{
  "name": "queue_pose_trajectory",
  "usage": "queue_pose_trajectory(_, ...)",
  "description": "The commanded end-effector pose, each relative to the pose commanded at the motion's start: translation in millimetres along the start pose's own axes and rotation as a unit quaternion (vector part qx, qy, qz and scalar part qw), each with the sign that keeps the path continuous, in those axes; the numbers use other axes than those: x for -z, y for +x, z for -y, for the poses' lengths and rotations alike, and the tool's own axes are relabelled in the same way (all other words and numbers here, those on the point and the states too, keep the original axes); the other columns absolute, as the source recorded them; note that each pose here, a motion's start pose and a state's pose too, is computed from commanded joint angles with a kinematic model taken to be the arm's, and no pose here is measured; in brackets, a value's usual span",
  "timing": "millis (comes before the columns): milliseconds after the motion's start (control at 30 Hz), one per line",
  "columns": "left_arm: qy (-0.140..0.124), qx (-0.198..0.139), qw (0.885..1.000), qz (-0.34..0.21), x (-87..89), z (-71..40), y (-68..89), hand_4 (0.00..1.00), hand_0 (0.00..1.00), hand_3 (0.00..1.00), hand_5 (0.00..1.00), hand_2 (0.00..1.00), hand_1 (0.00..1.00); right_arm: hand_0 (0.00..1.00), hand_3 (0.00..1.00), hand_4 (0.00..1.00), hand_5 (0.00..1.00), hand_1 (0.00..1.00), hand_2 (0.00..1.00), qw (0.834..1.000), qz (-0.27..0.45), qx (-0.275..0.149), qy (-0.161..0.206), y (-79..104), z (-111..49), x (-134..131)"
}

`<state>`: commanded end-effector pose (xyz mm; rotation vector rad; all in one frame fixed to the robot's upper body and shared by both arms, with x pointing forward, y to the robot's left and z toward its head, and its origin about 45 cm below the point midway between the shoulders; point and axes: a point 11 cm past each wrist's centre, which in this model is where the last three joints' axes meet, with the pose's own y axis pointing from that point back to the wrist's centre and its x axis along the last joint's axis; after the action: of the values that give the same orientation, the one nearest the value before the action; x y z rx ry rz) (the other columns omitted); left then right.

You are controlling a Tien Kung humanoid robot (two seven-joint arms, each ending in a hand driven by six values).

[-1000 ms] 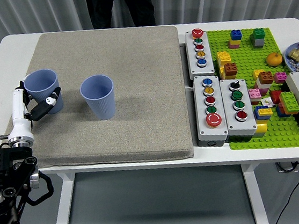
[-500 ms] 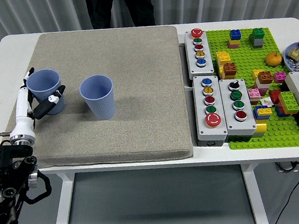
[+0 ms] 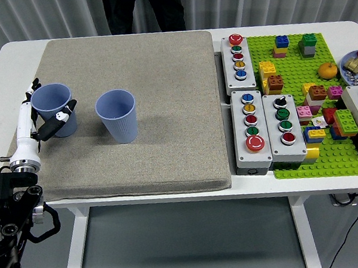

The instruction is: Pick cup pour cup place

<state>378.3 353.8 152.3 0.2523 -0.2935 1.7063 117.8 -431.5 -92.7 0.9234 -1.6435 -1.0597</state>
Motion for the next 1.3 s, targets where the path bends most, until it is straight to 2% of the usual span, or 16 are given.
queue_pose_trajectory(333,-0.007,0.016,1.0,0.007,-3.8,-5.7,-0.6,0.955,0.794,0.998,0.417,0.998,0.83,0.749,0.637,0.189,0.415,0.717,0.737,1.0,0.0,0.0,0.0,0.2,0.0,0.4)
queue_pose_trajectory(867,0.001,0.005,1.0,0.013,1.4,-7.6,9.8,0.963,0.796,0.998,0.428,0.998,0.834,0.748,0.637,0.189,0.414,0.717,0.737,1.0,0.0,0.0,0.0,0.3,0.0,0.2)
queue_pose_trajectory(1300,0.001,0.016,1.0,0.017,1.2,-13.2,11.7,0.967,0.8,0.998,0.431,0.998,0.841,0.747,0.636,0.191,0.413,0.716,0.736,1.0,-0.002,0.0,-0.003,0.4,0.4,-2.9)
